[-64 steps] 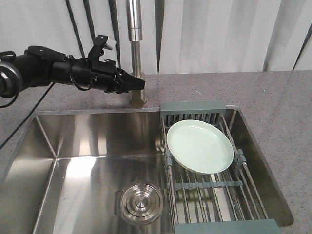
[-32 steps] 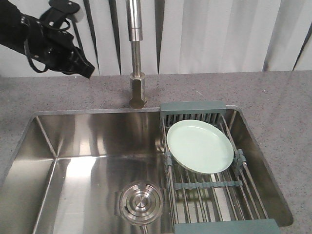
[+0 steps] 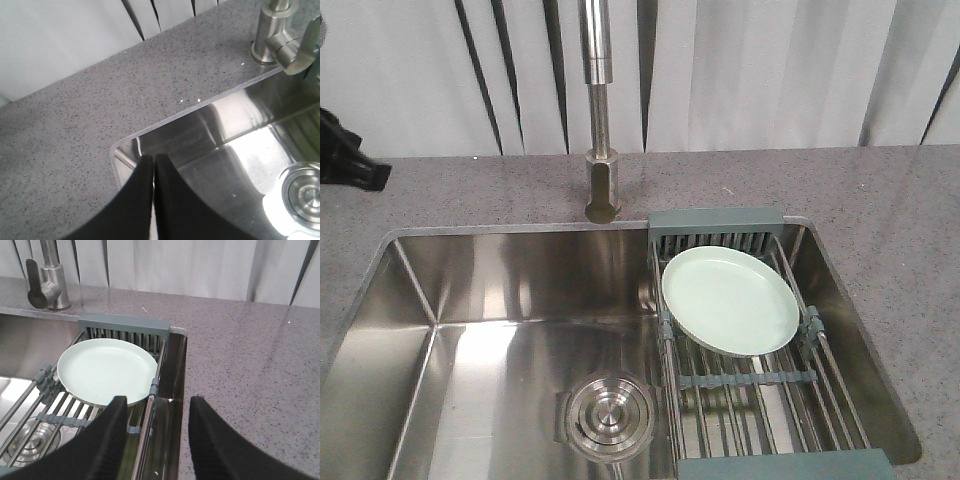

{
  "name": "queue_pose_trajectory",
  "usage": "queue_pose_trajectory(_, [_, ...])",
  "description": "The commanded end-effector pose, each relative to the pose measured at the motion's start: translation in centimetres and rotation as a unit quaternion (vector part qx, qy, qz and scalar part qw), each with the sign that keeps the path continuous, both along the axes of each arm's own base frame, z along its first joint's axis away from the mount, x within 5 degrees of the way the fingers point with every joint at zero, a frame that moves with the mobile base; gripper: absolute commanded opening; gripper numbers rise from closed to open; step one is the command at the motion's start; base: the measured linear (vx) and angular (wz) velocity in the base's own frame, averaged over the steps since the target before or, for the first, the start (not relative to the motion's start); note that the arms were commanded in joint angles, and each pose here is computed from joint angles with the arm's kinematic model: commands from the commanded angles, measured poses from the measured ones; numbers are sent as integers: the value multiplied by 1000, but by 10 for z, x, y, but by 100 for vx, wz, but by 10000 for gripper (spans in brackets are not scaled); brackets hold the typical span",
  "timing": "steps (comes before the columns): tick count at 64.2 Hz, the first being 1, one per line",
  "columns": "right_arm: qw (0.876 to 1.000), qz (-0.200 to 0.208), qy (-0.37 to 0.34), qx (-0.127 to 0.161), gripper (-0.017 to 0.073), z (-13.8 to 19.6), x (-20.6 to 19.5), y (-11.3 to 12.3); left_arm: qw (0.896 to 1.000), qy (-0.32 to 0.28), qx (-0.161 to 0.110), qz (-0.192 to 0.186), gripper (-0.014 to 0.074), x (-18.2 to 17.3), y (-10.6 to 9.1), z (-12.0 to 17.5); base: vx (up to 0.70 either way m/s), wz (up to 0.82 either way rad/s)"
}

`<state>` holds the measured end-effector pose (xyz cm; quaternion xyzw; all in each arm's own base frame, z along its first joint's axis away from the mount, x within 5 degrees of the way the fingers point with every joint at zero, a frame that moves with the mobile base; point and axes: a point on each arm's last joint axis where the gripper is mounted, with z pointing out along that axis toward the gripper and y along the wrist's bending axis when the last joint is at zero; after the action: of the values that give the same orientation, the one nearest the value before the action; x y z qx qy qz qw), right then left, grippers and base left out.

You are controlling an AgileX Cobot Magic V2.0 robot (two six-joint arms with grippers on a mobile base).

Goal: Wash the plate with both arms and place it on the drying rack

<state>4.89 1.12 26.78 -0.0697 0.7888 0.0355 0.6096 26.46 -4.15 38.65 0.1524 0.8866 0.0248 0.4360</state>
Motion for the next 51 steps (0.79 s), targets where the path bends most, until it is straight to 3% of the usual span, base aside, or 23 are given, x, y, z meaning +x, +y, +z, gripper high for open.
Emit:
queue_pose_trajectory(1, [999, -5, -44, 3, 290, 14, 1, -1, 993, -109, -41, -1, -6, -33, 4, 17, 0, 0])
queue_pose_trajectory(16, [999, -5, -45, 3, 290, 15, 1, -1, 984, -154, -86, -2, -6, -100, 12, -12, 0, 0])
queue_pose_trajectory(27, [999, -5, -45, 3, 290, 15, 1, -1, 981, -172, -89, -2, -6, -138, 19, -40, 0, 0])
queue_pose_trajectory(51, [999, -5, -45, 3, 290, 15, 1, -1, 959, -264, -104, -5, -6, -189, 28, -110, 0, 0])
